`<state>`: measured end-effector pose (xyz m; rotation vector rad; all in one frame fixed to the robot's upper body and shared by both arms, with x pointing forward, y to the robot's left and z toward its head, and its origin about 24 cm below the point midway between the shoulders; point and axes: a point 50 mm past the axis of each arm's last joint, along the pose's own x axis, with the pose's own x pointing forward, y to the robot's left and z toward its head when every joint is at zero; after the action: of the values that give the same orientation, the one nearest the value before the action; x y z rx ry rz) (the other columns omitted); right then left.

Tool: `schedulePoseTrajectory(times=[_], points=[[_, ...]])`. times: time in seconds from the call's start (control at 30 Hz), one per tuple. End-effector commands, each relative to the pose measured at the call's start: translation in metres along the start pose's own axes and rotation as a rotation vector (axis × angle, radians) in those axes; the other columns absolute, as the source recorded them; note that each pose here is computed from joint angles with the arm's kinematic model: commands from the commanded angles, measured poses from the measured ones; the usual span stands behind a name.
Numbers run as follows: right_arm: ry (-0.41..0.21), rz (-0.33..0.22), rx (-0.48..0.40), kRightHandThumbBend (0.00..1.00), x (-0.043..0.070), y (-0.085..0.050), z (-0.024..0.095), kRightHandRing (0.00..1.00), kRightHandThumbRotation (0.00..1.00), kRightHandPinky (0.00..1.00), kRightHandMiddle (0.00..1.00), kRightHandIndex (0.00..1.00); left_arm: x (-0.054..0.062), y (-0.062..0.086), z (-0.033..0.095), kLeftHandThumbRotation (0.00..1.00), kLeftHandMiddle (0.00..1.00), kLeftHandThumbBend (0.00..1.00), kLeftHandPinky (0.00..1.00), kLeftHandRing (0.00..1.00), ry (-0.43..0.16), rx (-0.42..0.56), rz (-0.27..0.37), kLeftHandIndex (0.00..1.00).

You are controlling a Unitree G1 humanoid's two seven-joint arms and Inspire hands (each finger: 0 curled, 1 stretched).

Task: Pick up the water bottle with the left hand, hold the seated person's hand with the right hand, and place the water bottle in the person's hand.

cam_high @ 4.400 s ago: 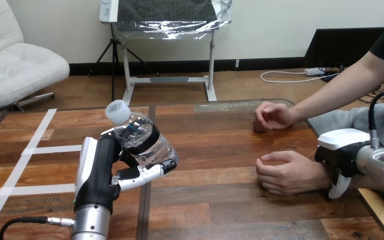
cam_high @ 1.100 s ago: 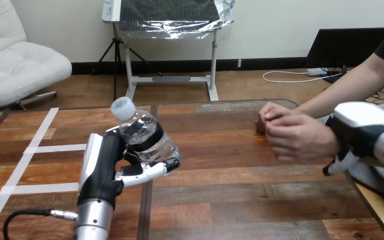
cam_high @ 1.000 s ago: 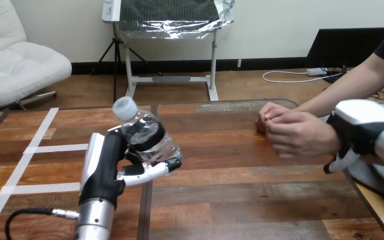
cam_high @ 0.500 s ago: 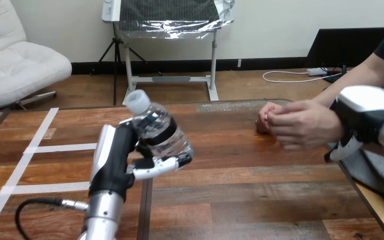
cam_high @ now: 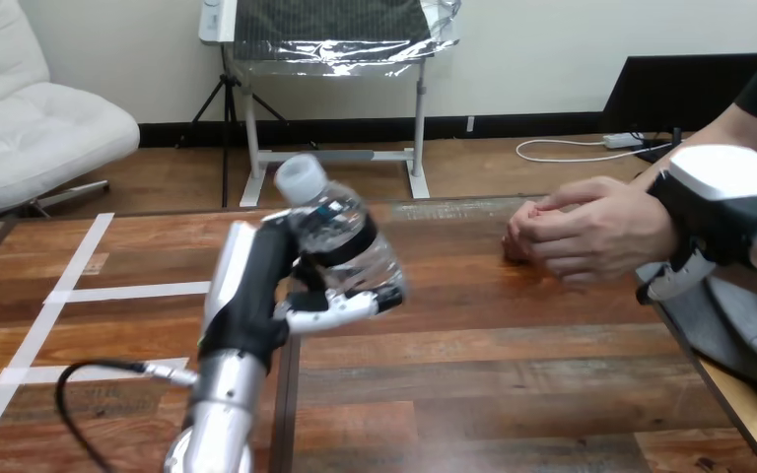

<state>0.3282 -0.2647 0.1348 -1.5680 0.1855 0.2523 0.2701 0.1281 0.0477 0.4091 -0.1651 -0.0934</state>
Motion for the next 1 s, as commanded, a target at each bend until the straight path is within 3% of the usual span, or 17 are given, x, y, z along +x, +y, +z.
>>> schedulePoseTrajectory(times=[0.0, 0.6, 0.97], points=[[-0.012, -0.119, -0.03, 0.76, -0.01, -0.035, 0.001, 0.22, 0.0, 0.14, 0.33, 0.39, 0.03, -0.003, 0.042, 0.0, 0.42, 0.56, 0.37, 0.38, -0.166, 0.001, -0.005, 0.5], [-0.065, -0.168, -0.054, 0.77, -0.02, -0.048, 0.017, 0.2, 0.0, 0.13, 0.3, 0.34, 0.054, -0.026, 0.069, 0.0, 0.41, 0.57, 0.39, 0.38, -0.243, 0.014, -0.086, 0.49], [-0.107, -0.19, -0.063, 0.78, -0.027, -0.055, 0.027, 0.19, 0.0, 0.11, 0.28, 0.34, 0.062, -0.041, 0.081, 0.0, 0.41, 0.56, 0.38, 0.37, -0.278, 0.016, -0.13, 0.48]])
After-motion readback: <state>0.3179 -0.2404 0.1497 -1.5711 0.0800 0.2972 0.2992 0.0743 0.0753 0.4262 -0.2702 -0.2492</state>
